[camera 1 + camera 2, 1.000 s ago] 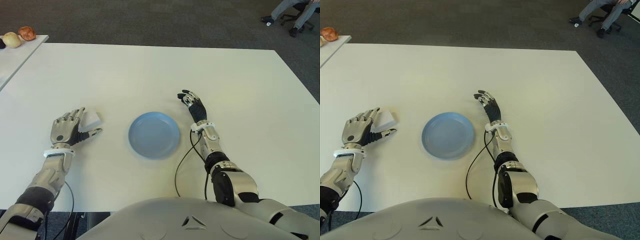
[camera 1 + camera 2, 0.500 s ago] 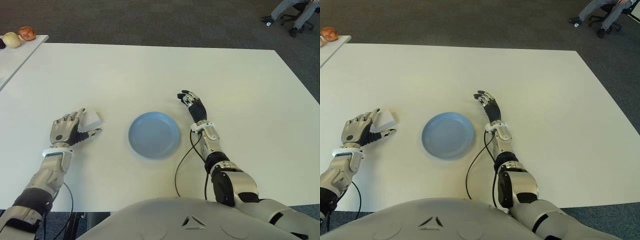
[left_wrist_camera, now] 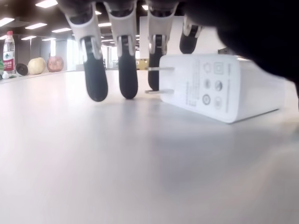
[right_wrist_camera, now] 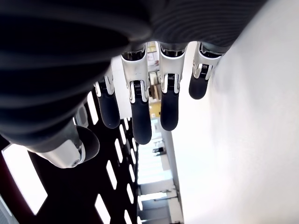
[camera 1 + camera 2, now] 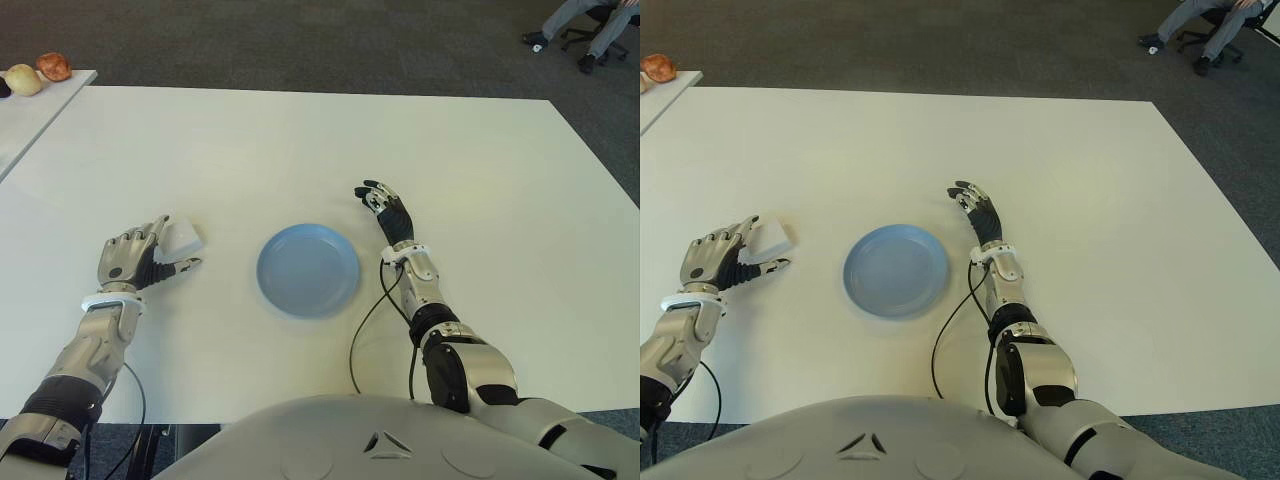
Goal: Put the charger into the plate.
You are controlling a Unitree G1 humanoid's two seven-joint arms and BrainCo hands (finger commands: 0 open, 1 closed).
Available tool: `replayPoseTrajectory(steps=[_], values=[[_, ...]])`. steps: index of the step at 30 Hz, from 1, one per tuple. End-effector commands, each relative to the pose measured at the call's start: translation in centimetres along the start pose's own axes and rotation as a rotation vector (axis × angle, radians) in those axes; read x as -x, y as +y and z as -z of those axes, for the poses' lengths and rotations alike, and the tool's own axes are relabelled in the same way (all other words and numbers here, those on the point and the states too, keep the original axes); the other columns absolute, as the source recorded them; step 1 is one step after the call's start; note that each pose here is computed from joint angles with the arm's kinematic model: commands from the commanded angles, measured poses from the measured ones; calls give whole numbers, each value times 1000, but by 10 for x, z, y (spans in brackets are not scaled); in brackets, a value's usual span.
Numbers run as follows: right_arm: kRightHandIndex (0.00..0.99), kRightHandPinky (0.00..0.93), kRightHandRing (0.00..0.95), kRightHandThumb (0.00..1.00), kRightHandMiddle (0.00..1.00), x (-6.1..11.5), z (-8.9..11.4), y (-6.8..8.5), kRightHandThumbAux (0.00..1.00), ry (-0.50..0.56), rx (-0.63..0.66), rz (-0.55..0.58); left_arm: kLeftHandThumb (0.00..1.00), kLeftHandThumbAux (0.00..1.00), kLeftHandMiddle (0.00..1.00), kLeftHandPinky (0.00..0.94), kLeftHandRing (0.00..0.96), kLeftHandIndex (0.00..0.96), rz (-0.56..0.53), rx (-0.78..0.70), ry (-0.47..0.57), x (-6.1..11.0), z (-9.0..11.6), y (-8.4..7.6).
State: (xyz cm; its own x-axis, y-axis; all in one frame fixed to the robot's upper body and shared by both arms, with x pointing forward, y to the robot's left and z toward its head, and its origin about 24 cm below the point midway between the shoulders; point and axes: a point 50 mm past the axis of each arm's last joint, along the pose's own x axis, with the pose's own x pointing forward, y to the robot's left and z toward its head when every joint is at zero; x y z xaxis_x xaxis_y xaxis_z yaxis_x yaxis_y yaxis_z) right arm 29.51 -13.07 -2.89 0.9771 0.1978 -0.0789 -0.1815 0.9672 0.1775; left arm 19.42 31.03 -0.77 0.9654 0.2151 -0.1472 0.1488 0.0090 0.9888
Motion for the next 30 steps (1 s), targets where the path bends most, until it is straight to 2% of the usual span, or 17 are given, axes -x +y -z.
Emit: replayPoseTrajectory(steps=[1,14,20,30], values=[[238,95,237,0,331,25,37,-3,573,170,-51,38,319,416,262,398,329,74,103,-14,12,10,6,-13],[231,103,234,0,327,25,36,-3,572,170,-47,35,317,403,266,396,331,79,140,-18,-1,7,8,-12],[233,66,230,0,329,25,36,-2,571,167,-44,34,314,394,295,435,372,85,153,-18,-9,4,9,-11],[231,68,222,0,322,25,37,-2,565,173,-40,34,304,373,333,440,415,95,172,-5,-9,0,12,-11]])
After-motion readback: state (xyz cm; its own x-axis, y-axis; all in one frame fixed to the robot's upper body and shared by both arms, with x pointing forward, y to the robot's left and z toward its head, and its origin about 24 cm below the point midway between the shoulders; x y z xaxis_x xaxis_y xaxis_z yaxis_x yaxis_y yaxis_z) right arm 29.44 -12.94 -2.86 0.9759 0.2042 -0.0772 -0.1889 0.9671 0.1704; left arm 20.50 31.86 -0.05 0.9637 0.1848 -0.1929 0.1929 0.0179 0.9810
